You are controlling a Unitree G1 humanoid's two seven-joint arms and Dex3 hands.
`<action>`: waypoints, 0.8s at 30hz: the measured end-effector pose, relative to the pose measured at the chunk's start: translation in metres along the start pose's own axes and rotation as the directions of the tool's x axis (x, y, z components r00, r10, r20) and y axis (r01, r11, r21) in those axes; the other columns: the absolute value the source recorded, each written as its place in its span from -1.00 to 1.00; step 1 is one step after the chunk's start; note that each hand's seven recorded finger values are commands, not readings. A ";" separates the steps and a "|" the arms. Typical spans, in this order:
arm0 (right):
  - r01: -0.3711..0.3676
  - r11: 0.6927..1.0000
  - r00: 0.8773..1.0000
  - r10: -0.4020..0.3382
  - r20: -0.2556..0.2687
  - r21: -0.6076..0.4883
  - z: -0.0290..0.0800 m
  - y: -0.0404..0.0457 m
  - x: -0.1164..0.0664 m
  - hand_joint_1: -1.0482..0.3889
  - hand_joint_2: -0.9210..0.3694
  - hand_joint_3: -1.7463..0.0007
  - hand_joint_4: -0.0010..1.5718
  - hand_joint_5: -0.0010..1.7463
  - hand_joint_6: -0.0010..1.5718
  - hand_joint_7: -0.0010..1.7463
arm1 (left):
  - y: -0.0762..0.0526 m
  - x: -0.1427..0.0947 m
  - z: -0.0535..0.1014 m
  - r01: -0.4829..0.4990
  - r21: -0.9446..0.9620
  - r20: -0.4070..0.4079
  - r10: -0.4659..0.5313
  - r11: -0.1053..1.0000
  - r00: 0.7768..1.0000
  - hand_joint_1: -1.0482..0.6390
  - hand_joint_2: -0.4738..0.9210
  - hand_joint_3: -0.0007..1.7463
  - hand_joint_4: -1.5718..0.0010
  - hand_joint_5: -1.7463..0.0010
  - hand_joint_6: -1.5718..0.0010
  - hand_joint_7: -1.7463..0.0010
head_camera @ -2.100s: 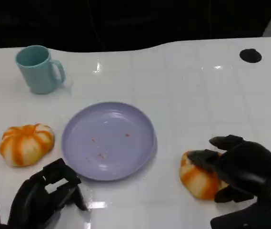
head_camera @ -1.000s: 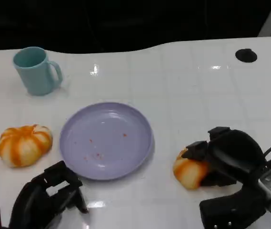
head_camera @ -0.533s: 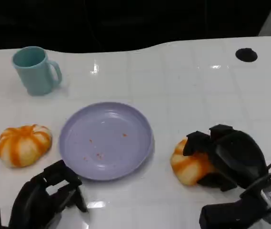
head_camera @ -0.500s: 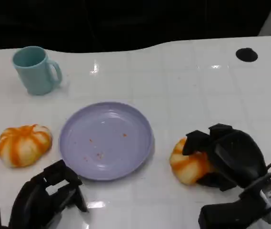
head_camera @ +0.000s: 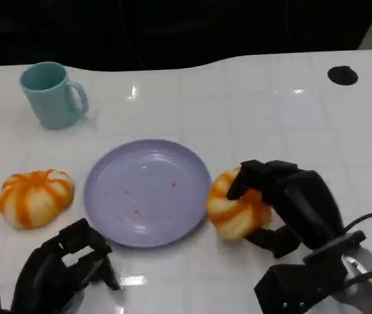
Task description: Grasp the bread from the table and place it into the plate.
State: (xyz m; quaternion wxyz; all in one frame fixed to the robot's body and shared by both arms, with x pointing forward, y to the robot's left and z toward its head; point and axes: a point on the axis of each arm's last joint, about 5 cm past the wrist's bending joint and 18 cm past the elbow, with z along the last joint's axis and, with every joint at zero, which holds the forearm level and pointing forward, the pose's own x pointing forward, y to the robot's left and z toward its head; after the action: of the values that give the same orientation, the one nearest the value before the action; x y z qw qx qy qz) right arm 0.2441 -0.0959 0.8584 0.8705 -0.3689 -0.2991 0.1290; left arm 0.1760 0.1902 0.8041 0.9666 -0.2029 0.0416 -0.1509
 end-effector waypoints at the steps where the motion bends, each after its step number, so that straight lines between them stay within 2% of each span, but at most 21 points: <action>1: 0.007 1.000 1.000 -0.008 0.006 0.017 0.002 0.0012 0.002 0.36 0.27 -0.81 0.34 1.00 0.05 0.95 | 0.000 0.000 0.000 0.001 0.000 0.000 -0.001 1.000 1.000 -0.99 0.80 -1.00 0.03 -0.92 0.08 -0.57; 6: 0.044 0.995 0.999 -0.046 0.014 0.092 0.012 0.0048 0.016 0.42 0.33 -0.92 0.35 1.00 0.03 1.00 | 0.000 0.000 0.000 0.001 0.003 0.003 -0.001 1.000 1.000 -1.00 0.80 -1.00 0.03 -0.93 0.09 -0.58; 12: 0.037 0.990 0.999 -0.041 0.027 0.136 0.020 0.0076 0.026 0.42 0.32 -0.93 0.36 1.00 0.02 0.99 | 0.000 0.000 0.000 0.002 0.003 0.003 -0.002 1.000 1.000 -0.99 0.80 -1.00 0.05 -0.94 0.10 -0.58; 17: 0.038 0.988 0.998 -0.046 0.046 0.151 0.027 0.0107 0.038 0.40 0.19 -0.82 0.31 1.00 0.05 0.83 | -0.001 0.000 0.000 0.003 0.003 0.002 -0.003 1.000 1.000 -0.99 0.78 -1.00 0.04 -0.91 0.11 -0.59; 20: 0.022 0.987 0.998 -0.032 0.057 0.160 0.031 0.0132 0.047 0.39 0.17 -0.81 0.30 1.00 0.05 0.83 | -0.001 0.000 0.000 0.003 0.002 0.003 -0.003 1.000 1.000 -0.99 0.78 -1.00 0.04 -0.91 0.11 -0.58; 24: -0.002 0.983 0.998 -0.009 0.063 0.185 0.036 0.0208 0.054 0.36 0.11 -0.76 0.26 1.00 0.01 0.86 | -0.001 0.000 -0.001 0.003 0.001 0.004 -0.003 1.000 1.000 -1.00 0.78 -1.00 0.03 -0.92 0.10 -0.59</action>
State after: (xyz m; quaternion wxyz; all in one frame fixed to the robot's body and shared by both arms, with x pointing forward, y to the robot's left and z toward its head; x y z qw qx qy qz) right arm 0.2643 -0.0368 0.8865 0.8913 -0.2815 -0.3142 0.1665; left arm 0.1760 0.1889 0.8040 0.9666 -0.2028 0.0392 -0.1520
